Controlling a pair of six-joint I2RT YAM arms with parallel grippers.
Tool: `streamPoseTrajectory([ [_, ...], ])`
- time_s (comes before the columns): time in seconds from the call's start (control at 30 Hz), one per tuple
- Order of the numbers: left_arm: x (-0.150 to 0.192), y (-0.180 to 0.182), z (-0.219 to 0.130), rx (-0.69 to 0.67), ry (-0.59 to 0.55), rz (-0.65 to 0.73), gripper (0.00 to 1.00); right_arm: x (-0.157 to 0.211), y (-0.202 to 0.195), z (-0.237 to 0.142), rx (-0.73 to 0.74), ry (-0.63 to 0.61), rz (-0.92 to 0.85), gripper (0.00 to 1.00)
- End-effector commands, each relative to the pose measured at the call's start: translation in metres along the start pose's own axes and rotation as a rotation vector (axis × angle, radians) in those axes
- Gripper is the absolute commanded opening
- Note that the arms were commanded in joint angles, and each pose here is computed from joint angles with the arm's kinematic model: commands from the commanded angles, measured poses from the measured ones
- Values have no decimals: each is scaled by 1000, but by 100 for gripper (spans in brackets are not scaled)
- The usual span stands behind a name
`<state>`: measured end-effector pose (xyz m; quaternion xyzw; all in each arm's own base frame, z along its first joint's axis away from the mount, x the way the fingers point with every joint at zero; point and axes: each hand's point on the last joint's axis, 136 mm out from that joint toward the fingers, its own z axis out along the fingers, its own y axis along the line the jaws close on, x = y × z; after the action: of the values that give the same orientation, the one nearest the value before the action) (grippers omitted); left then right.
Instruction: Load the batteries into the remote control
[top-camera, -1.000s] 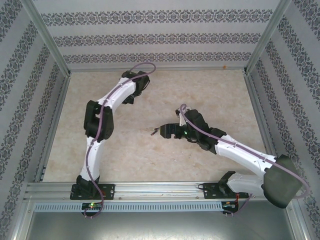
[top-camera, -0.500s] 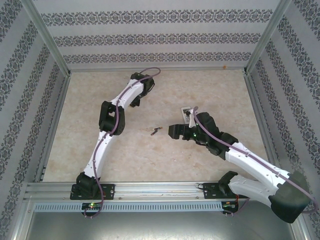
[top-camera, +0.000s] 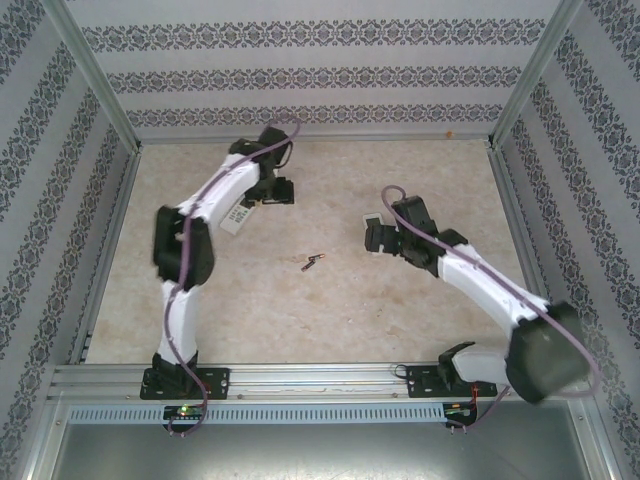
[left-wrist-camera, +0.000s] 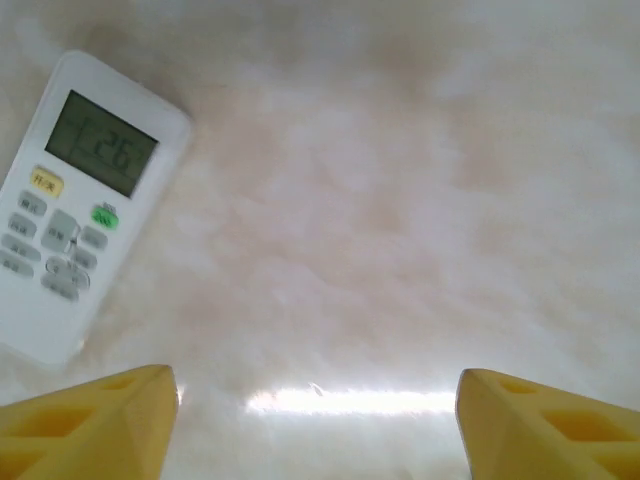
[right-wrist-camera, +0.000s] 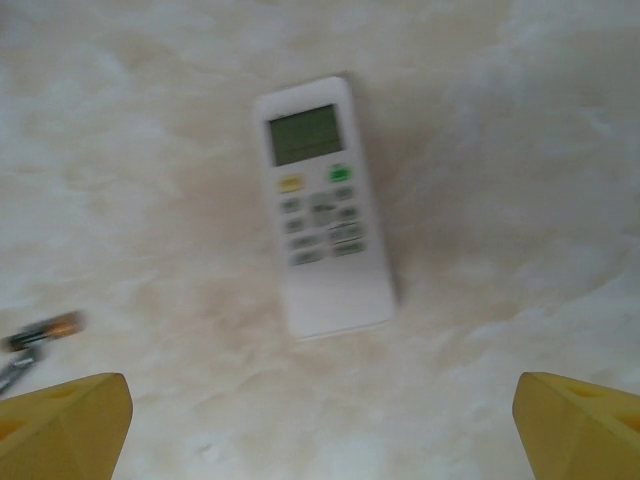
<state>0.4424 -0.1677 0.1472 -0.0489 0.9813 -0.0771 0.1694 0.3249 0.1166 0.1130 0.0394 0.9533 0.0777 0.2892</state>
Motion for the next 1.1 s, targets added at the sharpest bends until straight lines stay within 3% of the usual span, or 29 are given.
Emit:
streamPoseTrajectory([
  [0.0,-13,-48,-71,356,-203,-3,81,-7,-8,27,64,65,-111,98],
  [0.17,29,-58,-109,628,-304,-36,85,-2,2,79,26,200,-137,94],
  [0.3,57,-48,-112,663,-289,-71,86,9,4,104,28,270,-143,84],
  [0.37,65,-45,-108,656,-262,-90,86,12,2,110,39,285,-148,74],
  [0.43,71,-44,-102,658,-228,-118,86,11,4,107,46,278,-160,58],
  [0.53,74,-50,-97,698,-177,-160,86,1,20,87,-28,225,-165,44],
  [0.7,70,-86,-99,865,-116,-183,86,0,110,14,-508,125,-121,43],
  [0.9,73,-106,-79,829,-60,-160,84,24,174,-49,-742,84,-244,44],
  [0.97,73,-109,-73,827,-44,-172,76,29,188,-62,-793,80,-280,45],
  [1.07,73,-110,-69,829,-36,-187,50,36,201,-73,-830,87,-327,46],
])
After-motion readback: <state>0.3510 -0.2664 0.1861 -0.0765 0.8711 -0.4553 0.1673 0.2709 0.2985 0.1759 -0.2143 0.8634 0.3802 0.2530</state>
